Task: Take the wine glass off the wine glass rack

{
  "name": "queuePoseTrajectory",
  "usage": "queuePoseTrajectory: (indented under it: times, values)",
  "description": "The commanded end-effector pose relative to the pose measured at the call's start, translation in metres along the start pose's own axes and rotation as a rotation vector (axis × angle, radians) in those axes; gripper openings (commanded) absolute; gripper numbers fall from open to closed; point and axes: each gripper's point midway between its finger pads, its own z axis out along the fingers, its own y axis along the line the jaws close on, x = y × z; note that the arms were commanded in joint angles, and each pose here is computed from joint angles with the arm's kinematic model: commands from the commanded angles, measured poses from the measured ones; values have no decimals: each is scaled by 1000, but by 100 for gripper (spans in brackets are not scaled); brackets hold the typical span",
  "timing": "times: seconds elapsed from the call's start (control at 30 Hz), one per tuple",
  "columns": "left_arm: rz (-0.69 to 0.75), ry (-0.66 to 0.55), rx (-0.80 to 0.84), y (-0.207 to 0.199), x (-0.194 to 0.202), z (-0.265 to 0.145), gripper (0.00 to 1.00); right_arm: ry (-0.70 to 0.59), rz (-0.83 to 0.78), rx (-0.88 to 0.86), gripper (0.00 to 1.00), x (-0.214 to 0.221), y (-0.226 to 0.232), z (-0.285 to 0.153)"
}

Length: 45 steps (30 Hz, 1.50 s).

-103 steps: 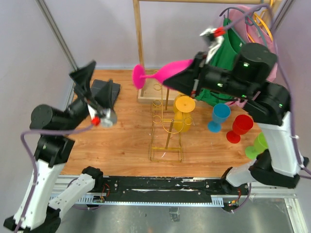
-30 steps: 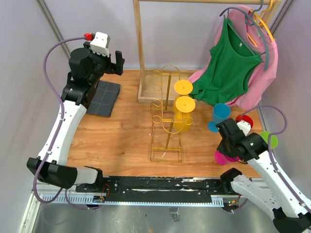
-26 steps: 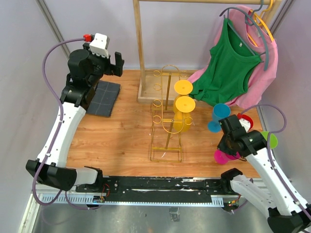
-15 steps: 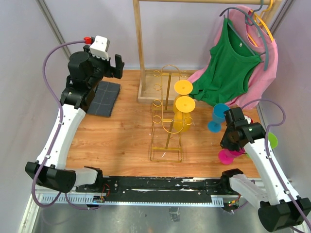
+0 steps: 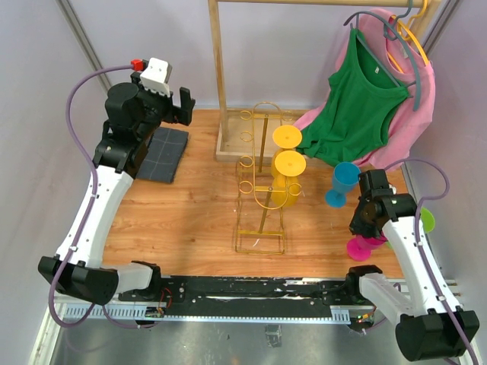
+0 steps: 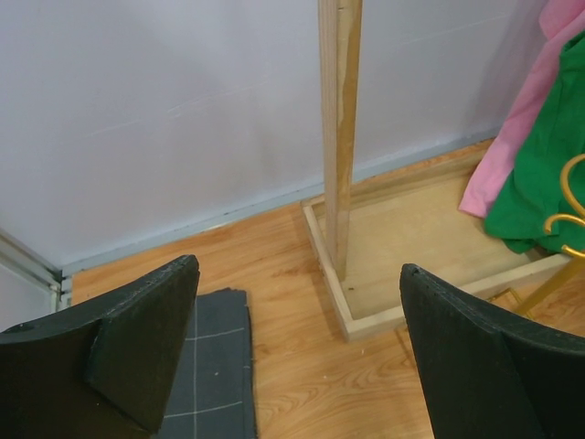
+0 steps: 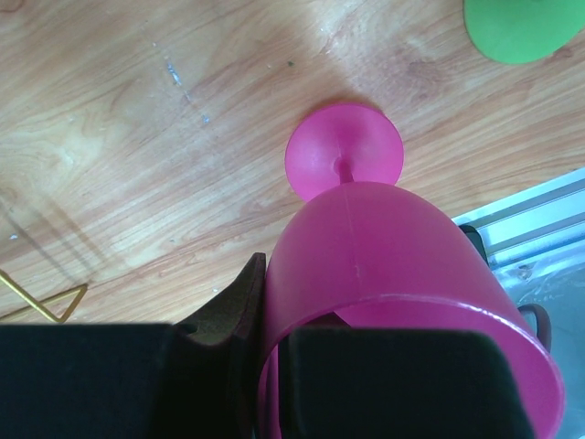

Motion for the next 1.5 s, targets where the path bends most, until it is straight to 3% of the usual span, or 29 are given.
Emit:
queuePoseTrajectory:
  times: [0.0,0.63,0.9,1.1,1.33,1.47]
  values:
    - [15,-44,2,1,-13,-9,96,17,4,8,1,2,-5,10]
    - [23,-41,16,-2,-10,-20,95,-8,-9,11,11,-17,-3,20]
    - [29,-36,20,-3,-8,-23,94,-15,-9,3,29,-21,-1,20]
    - [26,-35,18,-3,-7,-25,94,-30,-4,-13,37,-24,1,12]
    - [30,-45,20,-3,-13,-27,94,-133,-10,-59,57,-48,2,-38]
    - [29,-49,19,-2,-17,-30,94,-182,-14,-97,64,-56,1,-76]
